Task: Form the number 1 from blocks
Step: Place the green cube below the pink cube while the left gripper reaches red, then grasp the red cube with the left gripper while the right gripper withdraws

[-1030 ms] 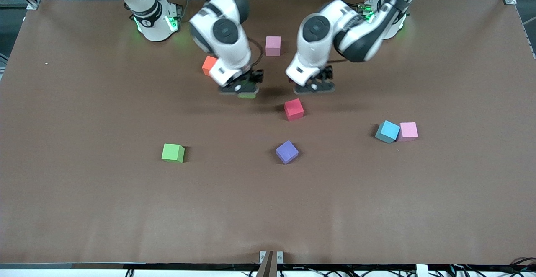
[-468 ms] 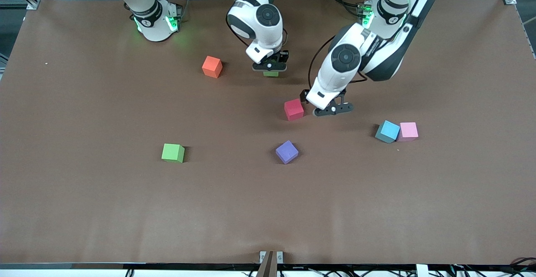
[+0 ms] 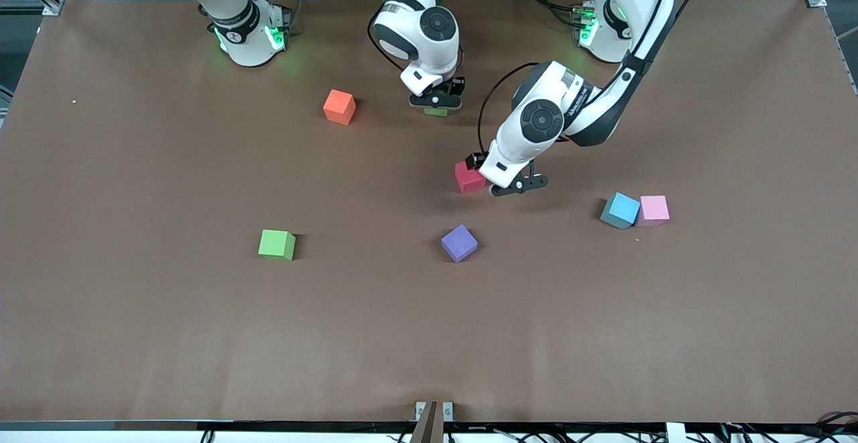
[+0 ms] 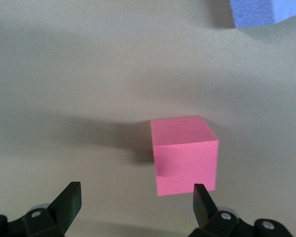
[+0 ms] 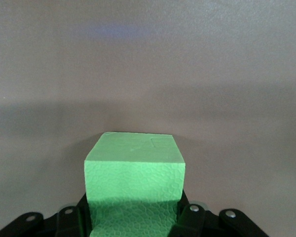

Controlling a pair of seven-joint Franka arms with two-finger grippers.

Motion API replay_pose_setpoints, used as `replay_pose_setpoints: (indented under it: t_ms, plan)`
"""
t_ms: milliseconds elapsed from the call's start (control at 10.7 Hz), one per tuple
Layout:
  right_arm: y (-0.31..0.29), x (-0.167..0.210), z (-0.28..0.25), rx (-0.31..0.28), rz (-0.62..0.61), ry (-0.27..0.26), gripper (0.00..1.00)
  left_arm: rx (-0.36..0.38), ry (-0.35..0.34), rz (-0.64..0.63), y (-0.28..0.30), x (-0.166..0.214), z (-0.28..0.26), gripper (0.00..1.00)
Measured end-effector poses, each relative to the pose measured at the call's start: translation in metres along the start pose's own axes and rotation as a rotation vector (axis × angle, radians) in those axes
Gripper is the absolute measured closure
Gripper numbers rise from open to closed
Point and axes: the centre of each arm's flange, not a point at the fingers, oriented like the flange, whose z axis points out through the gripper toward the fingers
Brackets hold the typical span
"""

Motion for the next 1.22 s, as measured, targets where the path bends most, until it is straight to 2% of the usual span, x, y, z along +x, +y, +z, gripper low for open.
replay_pose_setpoints:
  t_ms: [468,562,749,936,1030,1217]
  plan:
    - [-0.004,-0.015,0.003,-0.010,0.011,-0.001,0.37,0.000,-0.006,0.002,0.016,0.011,0.015,0.00]
    - [-0.004,-0.016,0.003,-0.016,0.039,-0.003,0.36,0.002,-0.010,0.003,0.017,0.011,0.019,0.00]
    - [-0.008,-0.023,0.000,-0.039,0.190,-0.004,0.32,0.003,-0.019,-0.001,0.019,0.013,0.025,0.00]
    - [-0.018,-0.034,-0.013,-0.022,0.246,0.022,0.07,-0.008,-0.031,-0.012,0.022,0.016,0.028,0.00]
    - [-0.019,-0.029,-0.025,-0.014,0.249,0.043,0.00,-0.007,-0.036,-0.013,0.024,0.016,0.032,0.00]
    - [-0.012,0.001,-0.061,-0.025,0.258,0.094,0.00,-0.004,-0.042,-0.014,0.025,0.017,0.037,0.00]
